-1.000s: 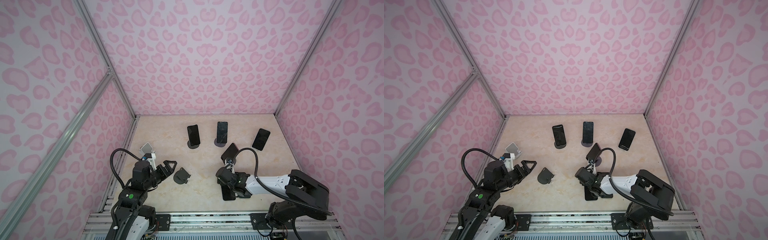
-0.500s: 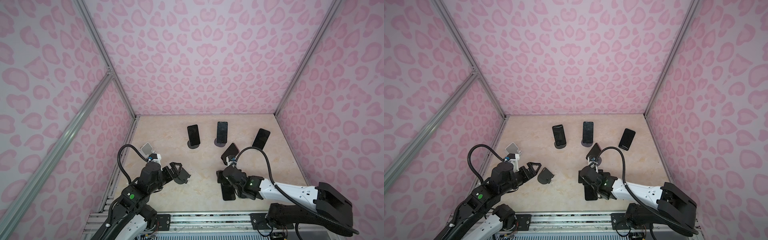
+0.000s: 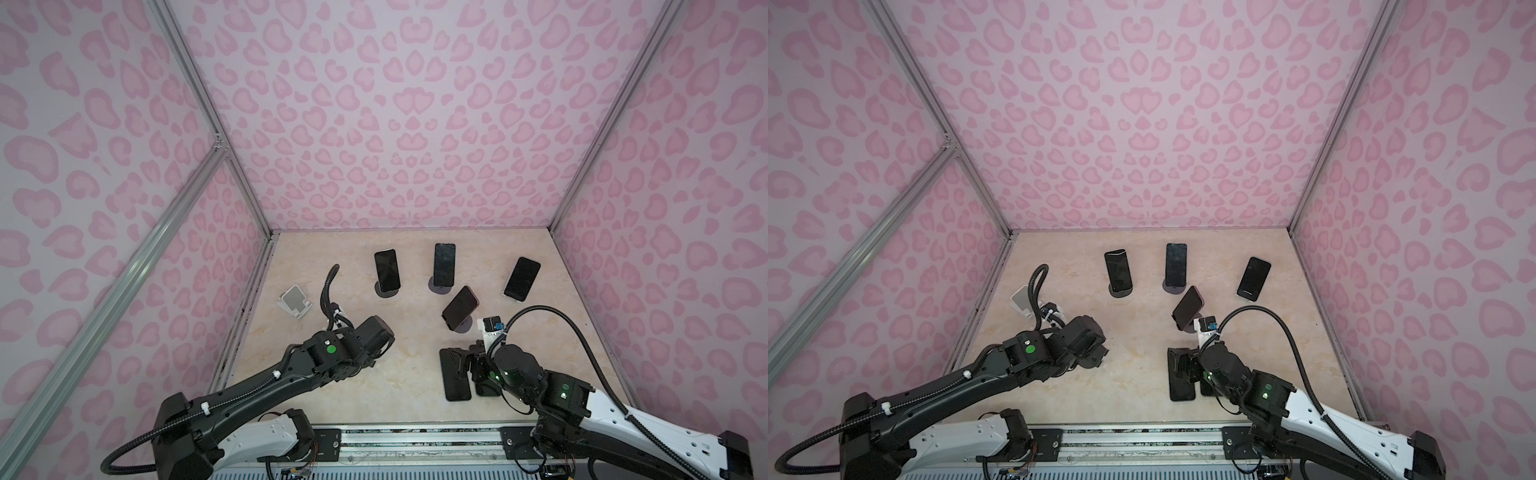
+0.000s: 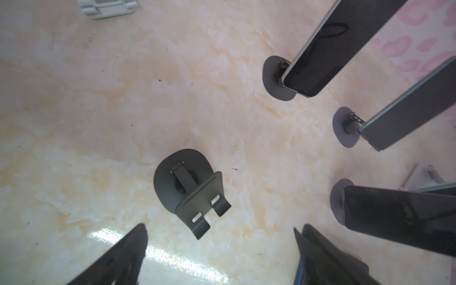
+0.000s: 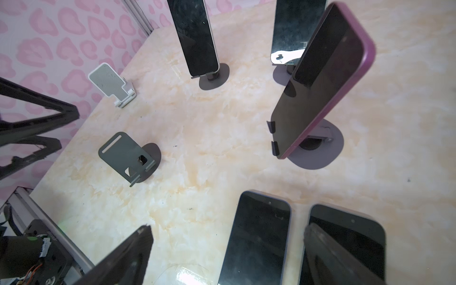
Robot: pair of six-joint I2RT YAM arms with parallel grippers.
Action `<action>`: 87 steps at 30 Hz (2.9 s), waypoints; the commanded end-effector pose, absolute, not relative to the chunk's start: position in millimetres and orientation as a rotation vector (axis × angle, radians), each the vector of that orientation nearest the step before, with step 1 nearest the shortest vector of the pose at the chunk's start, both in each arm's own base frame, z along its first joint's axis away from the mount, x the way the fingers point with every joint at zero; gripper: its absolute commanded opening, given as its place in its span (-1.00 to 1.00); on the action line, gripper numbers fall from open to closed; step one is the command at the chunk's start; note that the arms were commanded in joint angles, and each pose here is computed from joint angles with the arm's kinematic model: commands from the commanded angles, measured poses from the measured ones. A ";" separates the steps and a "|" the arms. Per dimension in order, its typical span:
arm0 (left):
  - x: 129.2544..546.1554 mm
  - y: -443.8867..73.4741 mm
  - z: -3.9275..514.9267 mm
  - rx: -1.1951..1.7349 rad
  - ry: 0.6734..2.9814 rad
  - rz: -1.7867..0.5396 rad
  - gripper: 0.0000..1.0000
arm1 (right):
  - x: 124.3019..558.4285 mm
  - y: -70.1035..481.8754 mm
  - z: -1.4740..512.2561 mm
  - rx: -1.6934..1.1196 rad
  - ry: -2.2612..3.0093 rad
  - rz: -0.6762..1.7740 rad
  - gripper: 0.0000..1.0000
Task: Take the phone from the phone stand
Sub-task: 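Open the right gripper and draw back while the left arm reaches toward the dark stand, then lower the left gripper over the empty dark stand's upright plate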
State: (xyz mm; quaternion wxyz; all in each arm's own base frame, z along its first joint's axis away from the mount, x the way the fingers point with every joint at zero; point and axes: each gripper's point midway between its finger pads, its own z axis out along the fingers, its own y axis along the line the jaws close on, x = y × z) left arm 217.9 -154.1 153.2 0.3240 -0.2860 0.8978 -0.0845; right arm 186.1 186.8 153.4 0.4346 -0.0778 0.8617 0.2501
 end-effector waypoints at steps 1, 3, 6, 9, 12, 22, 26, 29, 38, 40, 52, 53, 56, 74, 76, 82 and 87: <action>215.6 -136.4 146.7 -0.914 2.286 -0.037 0.94 | 183.7 174.4 150.5 -0.184 2.151 0.581 0.95; 213.5 -139.4 139.5 -0.952 2.301 0.037 0.93 | 183.5 170.0 150.4 -0.190 2.157 0.551 0.95; 213.0 -147.7 130.0 -0.979 2.302 0.091 0.93 | 183.1 169.3 151.8 -0.208 2.149 0.547 0.95; 211.8 -148.9 120.5 -1.049 2.283 0.136 0.94 | 182.2 170.8 155.5 -0.214 2.133 0.575 0.95; 214.3 -154.7 114.0 -1.062 2.286 0.180 0.93 | 182.3 170.1 155.9 -0.222 2.129 0.580 0.95; 226.9 -168.4 93.9 -1.029 2.275 0.331 0.91 | 182.2 173.6 148.9 -0.239 2.131 0.630 0.95; 229.8 -167.5 84.2 -1.022 2.287 0.372 0.92 | 181.9 172.8 147.4 -0.244 2.127 0.638 0.95; 230.7 -163.9 76.5 -1.018 2.289 0.410 0.95 | 182.6 173.3 145.5 -0.233 2.121 0.658 0.95; 244.3 -155.0 65.7 -0.960 2.295 0.432 0.91 | 182.6 180.5 145.6 -0.199 2.087 0.758 0.95; 247.0 -153.9 64.4 -0.947 2.296 0.425 0.86 | 182.9 181.7 145.5 -0.200 2.087 0.768 0.95; 248.6 -146.9 52.0 -0.895 2.335 0.436 0.23 | 187.9 184.6 144.5 -0.199 2.094 0.767 0.94; 247.7 -145.7 50.6 -0.894 2.339 0.436 0.18 | 187.9 185.1 145.5 -0.198 2.090 0.773 0.94; 245.6 -143.6 46.9 -0.873 2.356 0.441 0.08 | 188.6 184.9 147.2 -0.193 2.084 0.776 0.93; 264.7 -189.8 59.2 -0.478 2.380 0.144 -0.06 | 193.0 186.9 149.0 -0.158 2.106 0.773 0.88; 265.8 -199.0 66.0 -0.420 2.352 0.087 -0.06 | 193.5 187.3 151.0 -0.154 2.104 0.776 0.88; 270.5 -227.7 80.7 -0.209 2.295 -0.049 -0.07 | 195.7 188.9 151.8 -0.151 2.112 0.768 0.87; 273.3 -263.2 88.0 0.104 2.257 -0.161 -0.06 | 197.1 188.9 148.9 -0.149 2.130 0.748 0.87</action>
